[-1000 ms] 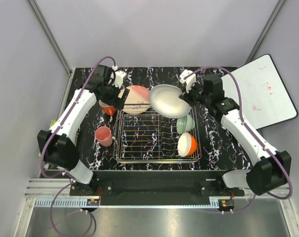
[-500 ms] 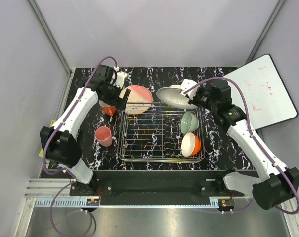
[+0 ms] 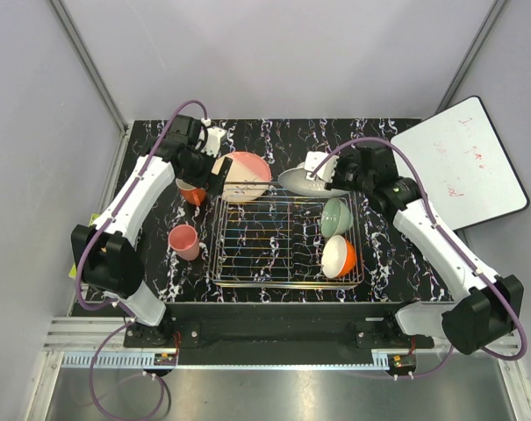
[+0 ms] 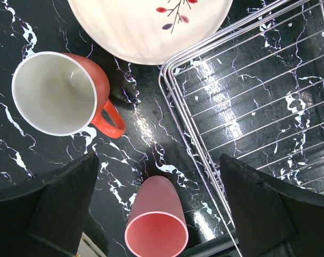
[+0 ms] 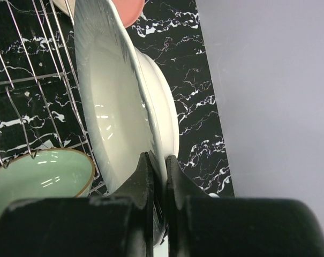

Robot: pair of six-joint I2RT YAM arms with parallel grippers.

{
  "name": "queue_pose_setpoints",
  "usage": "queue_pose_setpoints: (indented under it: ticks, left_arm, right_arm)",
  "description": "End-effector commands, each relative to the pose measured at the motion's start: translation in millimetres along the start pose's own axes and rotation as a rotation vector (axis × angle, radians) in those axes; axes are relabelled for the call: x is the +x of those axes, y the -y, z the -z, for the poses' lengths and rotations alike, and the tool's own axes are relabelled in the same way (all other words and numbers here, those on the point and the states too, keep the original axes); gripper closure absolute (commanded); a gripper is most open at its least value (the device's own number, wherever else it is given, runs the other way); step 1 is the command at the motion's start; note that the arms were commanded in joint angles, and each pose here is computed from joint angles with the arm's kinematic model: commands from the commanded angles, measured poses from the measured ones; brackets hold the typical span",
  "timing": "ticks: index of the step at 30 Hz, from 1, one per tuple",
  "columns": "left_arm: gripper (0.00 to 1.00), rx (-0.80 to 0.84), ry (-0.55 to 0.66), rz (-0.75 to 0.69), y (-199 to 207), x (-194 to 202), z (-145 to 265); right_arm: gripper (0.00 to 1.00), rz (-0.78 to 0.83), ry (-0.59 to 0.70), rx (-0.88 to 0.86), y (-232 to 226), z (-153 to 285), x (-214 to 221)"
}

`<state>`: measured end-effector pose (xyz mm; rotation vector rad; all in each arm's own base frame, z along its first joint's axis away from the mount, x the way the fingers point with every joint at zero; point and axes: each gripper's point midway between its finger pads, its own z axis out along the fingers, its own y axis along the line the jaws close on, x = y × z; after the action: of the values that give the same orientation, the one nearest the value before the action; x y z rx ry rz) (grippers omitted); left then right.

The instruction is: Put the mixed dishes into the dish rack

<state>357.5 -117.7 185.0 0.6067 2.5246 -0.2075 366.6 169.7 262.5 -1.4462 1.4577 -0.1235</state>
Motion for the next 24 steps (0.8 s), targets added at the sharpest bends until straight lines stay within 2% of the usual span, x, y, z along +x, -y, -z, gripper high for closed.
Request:
queue_pose_setpoints:
  ticks: [1, 18, 24]
  left_arm:
    - [0.01, 0.007, 0.024, 0.009, 1, -6, 2]
    - [0.01, -0.015, 0.032, -0.015, -4, -8, 5]
    - [0.01, 0.003, 0.021, -0.006, -1, -5, -1]
  right_arm:
    - [1.00, 0.125, 0.090, 0.181, 59, 23, -45]
    - [1.00, 0.119, 0.011, 0.025, 9, -19, -12]
    - [1.00, 0.088, 0.038, 0.001, 0, -19, -19]
